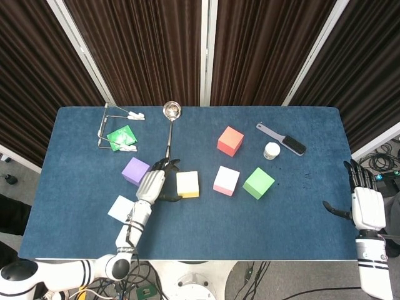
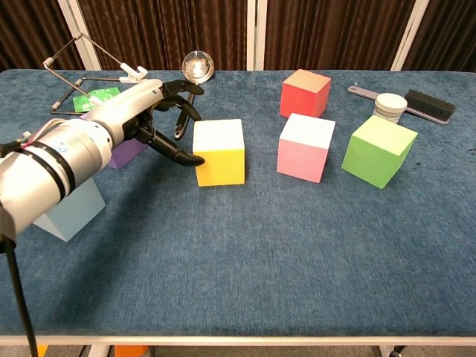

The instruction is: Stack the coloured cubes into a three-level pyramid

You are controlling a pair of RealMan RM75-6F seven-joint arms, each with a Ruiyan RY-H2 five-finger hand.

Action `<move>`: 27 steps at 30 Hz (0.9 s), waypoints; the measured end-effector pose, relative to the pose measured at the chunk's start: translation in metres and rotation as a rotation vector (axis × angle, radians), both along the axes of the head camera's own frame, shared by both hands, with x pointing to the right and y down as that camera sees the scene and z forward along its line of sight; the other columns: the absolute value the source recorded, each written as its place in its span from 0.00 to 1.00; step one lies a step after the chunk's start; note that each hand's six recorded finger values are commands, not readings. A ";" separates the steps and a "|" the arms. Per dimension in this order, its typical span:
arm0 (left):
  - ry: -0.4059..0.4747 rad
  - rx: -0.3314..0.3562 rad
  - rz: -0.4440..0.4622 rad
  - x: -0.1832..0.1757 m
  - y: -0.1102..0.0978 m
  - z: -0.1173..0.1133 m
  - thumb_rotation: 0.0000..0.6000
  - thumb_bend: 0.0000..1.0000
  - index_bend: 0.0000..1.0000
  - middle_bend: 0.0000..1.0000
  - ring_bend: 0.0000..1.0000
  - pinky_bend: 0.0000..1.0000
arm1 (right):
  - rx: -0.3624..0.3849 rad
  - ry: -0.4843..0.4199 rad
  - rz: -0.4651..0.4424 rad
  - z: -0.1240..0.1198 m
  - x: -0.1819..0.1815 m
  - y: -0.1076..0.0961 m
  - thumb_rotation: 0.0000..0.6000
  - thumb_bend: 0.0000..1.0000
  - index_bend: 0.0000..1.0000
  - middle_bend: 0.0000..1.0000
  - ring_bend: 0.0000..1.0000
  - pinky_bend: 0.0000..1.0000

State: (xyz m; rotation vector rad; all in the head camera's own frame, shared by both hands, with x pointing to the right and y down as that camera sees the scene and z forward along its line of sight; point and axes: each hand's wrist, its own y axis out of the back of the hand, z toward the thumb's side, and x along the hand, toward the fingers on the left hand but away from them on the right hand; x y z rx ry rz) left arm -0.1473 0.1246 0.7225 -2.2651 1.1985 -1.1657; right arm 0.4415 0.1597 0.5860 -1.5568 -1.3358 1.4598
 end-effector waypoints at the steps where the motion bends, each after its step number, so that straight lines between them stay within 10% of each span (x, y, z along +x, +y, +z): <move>1: 0.001 0.000 -0.001 0.001 0.000 0.000 1.00 0.00 0.12 0.29 0.00 0.08 | -0.001 0.000 0.002 0.001 0.000 0.000 1.00 0.03 0.00 0.00 0.00 0.00; 27: 0.014 0.012 0.010 0.010 -0.007 0.004 1.00 0.12 0.13 0.38 0.03 0.08 | -0.050 0.013 0.003 0.015 0.004 0.007 1.00 0.03 0.00 0.00 0.00 0.00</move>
